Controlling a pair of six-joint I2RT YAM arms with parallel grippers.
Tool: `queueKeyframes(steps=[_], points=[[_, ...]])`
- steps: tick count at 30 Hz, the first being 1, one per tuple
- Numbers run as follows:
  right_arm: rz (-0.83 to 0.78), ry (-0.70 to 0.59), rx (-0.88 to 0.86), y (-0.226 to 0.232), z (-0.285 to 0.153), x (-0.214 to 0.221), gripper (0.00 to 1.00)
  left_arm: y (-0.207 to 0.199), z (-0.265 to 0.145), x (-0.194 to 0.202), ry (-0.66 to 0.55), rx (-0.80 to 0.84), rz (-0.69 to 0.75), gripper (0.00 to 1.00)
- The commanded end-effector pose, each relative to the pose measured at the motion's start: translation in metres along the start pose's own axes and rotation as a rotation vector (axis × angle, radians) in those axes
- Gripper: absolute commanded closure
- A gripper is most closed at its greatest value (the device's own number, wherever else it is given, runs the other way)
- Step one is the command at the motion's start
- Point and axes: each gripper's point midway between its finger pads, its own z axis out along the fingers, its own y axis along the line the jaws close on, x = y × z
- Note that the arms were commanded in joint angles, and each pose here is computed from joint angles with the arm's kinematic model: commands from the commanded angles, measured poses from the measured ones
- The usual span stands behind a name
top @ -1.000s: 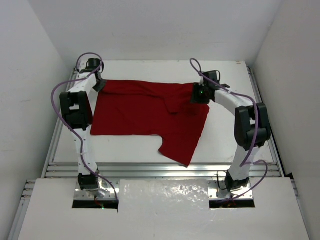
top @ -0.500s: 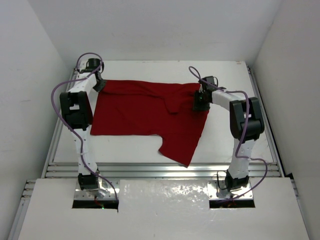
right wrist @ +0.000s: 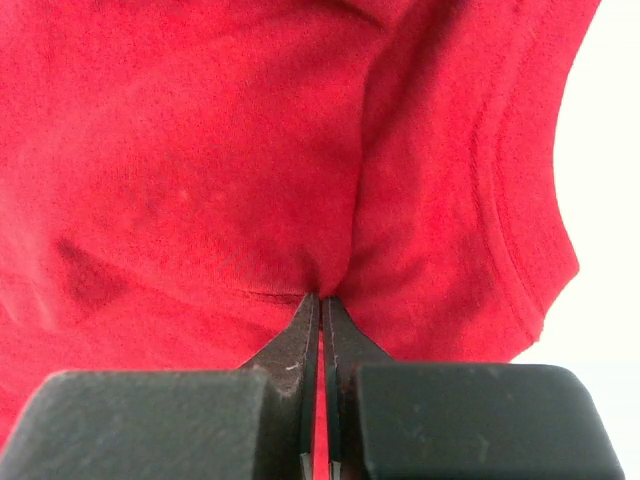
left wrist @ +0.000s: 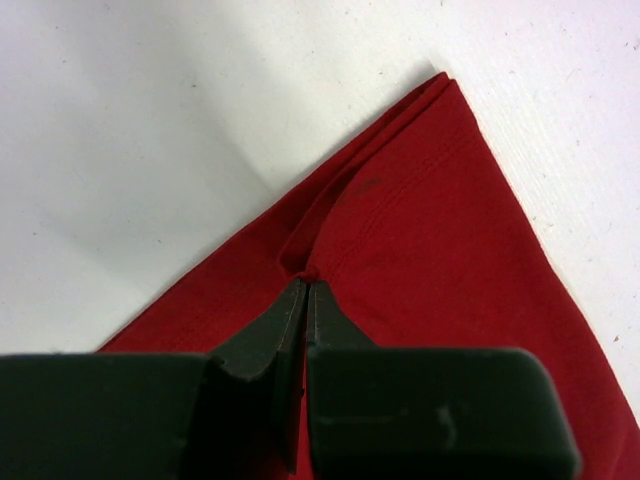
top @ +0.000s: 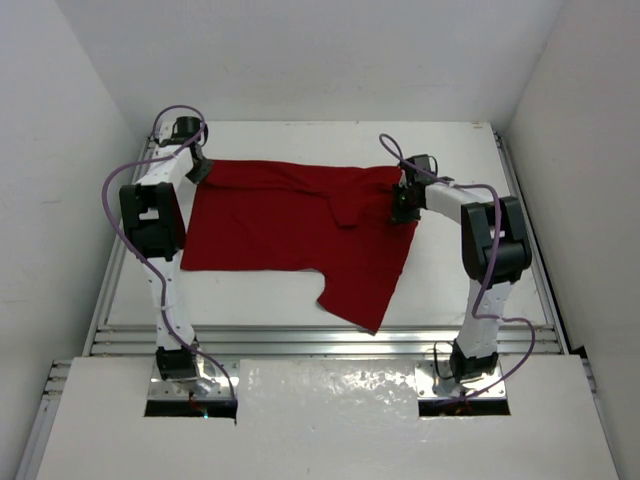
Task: Fold and stack the t-shirts
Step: Fold the flattened tshirt in 1/3 of the way
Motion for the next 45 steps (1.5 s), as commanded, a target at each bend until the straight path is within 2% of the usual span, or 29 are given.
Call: queueKeyframes(steps=[1, 6, 21, 25, 30, 34, 36, 37, 38, 41, 42, 45], points=[[0.02, -0.09, 0.009, 0.004, -0.032, -0.018, 1.0, -0.004, -0.006, -0.021, -0.051, 0.022, -0.032, 1.0], [0.054, -0.128, -0.051, 0.016, -0.056, -0.02, 1.0, -0.003, -0.007, -0.023, -0.055, 0.021, -0.041, 1.0], [0.091, -0.052, -0.011, 0.003, -0.046, 0.018, 1.0, -0.003, -0.013, -0.044, -0.072, 0.048, -0.086, 1.0], [0.105, -0.092, -0.049, 0.009, -0.055, 0.016, 1.0, -0.003, -0.008, -0.039, -0.057, 0.049, -0.081, 1.0], [0.113, -0.04, -0.047, 0.008, -0.046, 0.026, 1.0, -0.001, 0.001, -0.03, -0.031, 0.042, -0.074, 1.0], [0.115, -0.088, -0.052, 0.011, -0.056, 0.016, 1.0, -0.003, -0.002, -0.031, -0.034, 0.053, -0.074, 1.0], [0.108, -0.088, -0.029, 0.008, -0.057, 0.009, 0.93, -0.002, -0.003, -0.031, -0.032, 0.054, -0.075, 1.0], [0.105, -0.069, -0.024, 0.007, -0.054, 0.012, 0.88, -0.001, -0.005, -0.032, -0.036, 0.051, -0.078, 0.94], [0.102, -0.063, -0.017, 0.007, -0.053, 0.011, 0.84, 0.004, -0.005, -0.033, -0.05, 0.026, -0.08, 0.92], [0.112, -0.046, 0.009, 0.0, -0.055, 0.023, 0.8, 0.024, -0.007, -0.036, -0.064, -0.061, -0.098, 0.9], [0.115, -0.054, 0.018, -0.003, -0.057, 0.024, 0.71, 0.028, -0.009, -0.039, -0.075, -0.076, -0.109, 0.9], [0.115, -0.077, 0.05, -0.011, -0.07, 0.023, 0.59, 0.039, -0.021, -0.055, -0.108, -0.103, -0.154, 0.81]])
